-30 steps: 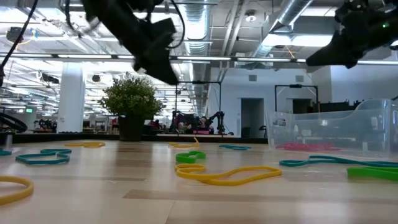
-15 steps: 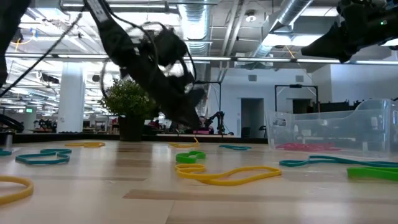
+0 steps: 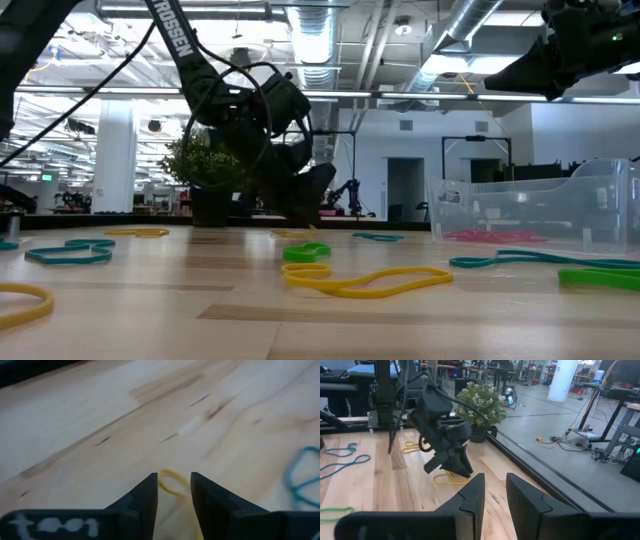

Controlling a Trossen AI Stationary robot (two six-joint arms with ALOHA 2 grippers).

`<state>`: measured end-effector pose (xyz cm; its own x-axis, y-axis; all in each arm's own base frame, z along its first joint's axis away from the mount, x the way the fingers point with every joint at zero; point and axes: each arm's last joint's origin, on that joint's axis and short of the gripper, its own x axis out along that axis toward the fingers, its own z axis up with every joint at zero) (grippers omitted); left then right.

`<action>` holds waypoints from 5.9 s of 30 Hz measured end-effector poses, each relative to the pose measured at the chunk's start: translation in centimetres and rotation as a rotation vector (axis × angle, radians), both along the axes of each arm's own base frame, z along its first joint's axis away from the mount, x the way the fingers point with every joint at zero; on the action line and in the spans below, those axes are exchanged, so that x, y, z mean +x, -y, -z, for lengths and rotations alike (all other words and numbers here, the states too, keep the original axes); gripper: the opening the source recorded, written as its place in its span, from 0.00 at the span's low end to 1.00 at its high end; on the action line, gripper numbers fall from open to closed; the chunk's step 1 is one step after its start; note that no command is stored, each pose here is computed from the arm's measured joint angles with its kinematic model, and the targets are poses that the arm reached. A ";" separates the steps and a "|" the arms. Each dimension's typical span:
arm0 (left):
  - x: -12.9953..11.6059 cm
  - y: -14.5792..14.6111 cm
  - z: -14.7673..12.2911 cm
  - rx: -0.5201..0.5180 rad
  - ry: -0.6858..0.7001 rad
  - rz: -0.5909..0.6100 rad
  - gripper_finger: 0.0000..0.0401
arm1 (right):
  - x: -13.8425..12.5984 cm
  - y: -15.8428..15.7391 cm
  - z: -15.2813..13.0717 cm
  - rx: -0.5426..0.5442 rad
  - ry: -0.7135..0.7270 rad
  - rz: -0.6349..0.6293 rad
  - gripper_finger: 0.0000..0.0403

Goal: Pick and place items into bin
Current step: Put the yellow rubber band into the transparent bin

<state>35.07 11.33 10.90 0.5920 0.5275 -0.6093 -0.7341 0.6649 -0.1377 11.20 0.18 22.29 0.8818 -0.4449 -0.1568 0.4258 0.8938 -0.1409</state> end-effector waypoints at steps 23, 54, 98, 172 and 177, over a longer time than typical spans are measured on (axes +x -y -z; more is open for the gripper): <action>2.3 0.1 -2.7 -0.052 0.259 0.274 0.00 | 0.0 0.0 0.0 0.000 0.001 0.000 0.18; 3.0 1.0 -3.8 0.041 -0.268 0.200 0.44 | 0.0 0.0 0.0 0.000 0.000 -0.001 0.18; 9.9 6.3 -11.0 0.279 -0.215 0.481 0.00 | 0.0 0.0 0.2 -0.004 -0.026 0.002 0.18; 11.4 7.3 -15.5 0.204 0.285 0.737 0.00 | 0.0 0.0 0.2 -0.006 -0.025 0.003 0.18; 13.2 9.4 -13.0 0.225 0.370 0.790 0.00 | 0.0 0.0 0.1 -0.008 -0.011 0.002 0.18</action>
<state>48.32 1.94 23.88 0.9705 -0.0329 -0.2390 0.0140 0.9967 -0.0802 11.18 0.16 22.23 0.8790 -0.4481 -0.1632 0.4261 0.8916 -0.1529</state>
